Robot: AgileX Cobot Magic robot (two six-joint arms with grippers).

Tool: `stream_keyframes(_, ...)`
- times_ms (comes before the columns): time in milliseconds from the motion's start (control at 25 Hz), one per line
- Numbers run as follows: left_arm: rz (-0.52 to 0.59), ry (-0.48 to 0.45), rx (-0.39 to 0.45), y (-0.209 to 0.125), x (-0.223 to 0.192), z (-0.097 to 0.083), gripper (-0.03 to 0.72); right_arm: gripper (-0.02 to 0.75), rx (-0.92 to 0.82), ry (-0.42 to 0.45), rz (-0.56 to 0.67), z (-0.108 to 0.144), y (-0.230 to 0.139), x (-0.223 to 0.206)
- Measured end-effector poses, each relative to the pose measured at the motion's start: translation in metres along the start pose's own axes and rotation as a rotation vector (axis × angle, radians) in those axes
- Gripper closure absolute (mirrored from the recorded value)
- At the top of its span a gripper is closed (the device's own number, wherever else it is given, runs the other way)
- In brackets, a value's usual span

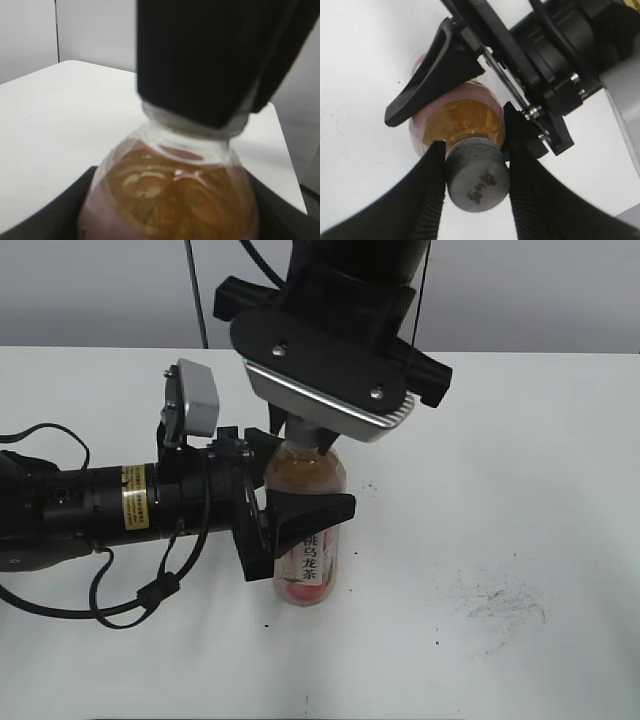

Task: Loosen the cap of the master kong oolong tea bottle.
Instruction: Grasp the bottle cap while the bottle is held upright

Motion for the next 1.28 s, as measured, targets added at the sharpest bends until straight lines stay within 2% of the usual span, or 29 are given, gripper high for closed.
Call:
stream_keyframes(160,0.0,0.0,0.0,0.0,0.0,0.0,0.24,0.456,0.139,0.001,0.005,0.0001,-0.0009,0.0003)
stream_keyframes(320,0.0,0.0,0.0,0.0,0.0,0.0,0.24,0.449,0.073,0.001,0.005,0.0001,-0.0009,0.0003)
stream_keyframes(360,0.0,-0.001,0.0,0.0,0.0,-0.0002,0.24,0.426,0.002,-0.001,0.003,-0.0003,-0.0005,0.0003)
stream_keyframes(480,-0.001,-0.005,-0.001,0.0001,0.0,-0.0009,0.24,0.245,-0.278,-0.01,0.004,-0.0018,-0.001,-0.0001)
stream_keyframes(560,-0.002,-0.005,-0.001,0.0003,0.0,-0.0009,0.24,0.176,-0.491,-0.011,0.004,-0.0018,-0.0012,-0.0001)
stream_keyframes(760,-0.002,-0.006,-0.001,0.0003,0.0,-0.001,0.24,0.181,-1.123,-0.013,0.004,-0.0015,-0.0018,-0.0001)
stream_keyframes(1000,-0.002,-0.006,-0.001,0.0003,0.0,-0.001,0.24,0.182,-1.756,-0.014,0.0,-0.0015,-0.0018,-0.0001)
stream_keyframes(1160,-0.002,-0.006,-0.001,0.0003,0.0,-0.001,0.24,0.194,-2.029,-0.014,-0.003,-0.0016,-0.0016,-0.0001)
stream_keyframes(1280,-0.002,-0.006,-0.001,0.0003,0.0,-0.001,0.24,0.249,-2.113,-0.016,-0.009,-0.0019,-0.001,0.0015)
Point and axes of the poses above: a point on each arm's last joint axis where the gripper is mounted, x pointing back along that axis away from the gripper, z along the wrist's bending axis when the last joint is at zero, y = z × x, the point moved 8 cm from there along -x, pointing out along that axis toward the gripper, and after that the axes turned 13 degrees about -x, right-handed, at the moved point
